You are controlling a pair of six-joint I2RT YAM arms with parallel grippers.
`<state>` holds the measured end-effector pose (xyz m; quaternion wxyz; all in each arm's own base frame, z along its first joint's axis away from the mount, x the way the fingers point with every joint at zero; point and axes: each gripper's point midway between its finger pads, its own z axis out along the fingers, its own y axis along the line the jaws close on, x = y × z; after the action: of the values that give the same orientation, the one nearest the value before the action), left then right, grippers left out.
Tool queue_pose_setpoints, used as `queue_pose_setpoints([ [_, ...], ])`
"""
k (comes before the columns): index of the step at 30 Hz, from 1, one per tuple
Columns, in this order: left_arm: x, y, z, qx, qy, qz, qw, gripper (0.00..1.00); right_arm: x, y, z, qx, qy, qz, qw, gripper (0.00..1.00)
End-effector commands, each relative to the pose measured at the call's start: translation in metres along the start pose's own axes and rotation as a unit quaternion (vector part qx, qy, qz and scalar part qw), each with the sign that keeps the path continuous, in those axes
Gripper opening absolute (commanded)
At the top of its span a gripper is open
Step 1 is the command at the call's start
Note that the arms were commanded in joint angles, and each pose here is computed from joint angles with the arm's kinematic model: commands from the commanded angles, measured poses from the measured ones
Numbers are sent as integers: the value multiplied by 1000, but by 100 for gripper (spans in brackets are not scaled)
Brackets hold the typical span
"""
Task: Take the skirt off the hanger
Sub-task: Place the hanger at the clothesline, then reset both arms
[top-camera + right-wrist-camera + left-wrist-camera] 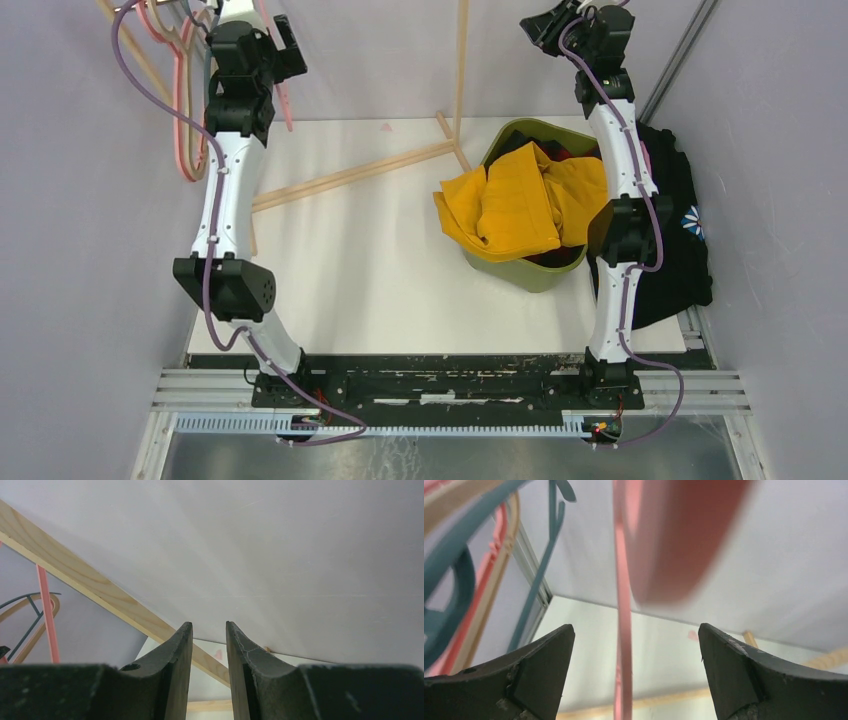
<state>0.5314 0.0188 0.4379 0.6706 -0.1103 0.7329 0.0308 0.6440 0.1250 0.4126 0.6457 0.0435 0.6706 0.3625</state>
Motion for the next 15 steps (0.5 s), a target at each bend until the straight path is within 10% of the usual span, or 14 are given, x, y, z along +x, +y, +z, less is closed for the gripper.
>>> queue_pose_setpoints([
  [1, -16, -19, -37, 68, -15, 29, 997, 99, -47, 43, -21, -38, -45, -35, 998, 36],
  [15, 16, -43, -130, 172, -11, 41, 984, 99, -39, 59, -33, -45, -23, -70, 996, 42],
])
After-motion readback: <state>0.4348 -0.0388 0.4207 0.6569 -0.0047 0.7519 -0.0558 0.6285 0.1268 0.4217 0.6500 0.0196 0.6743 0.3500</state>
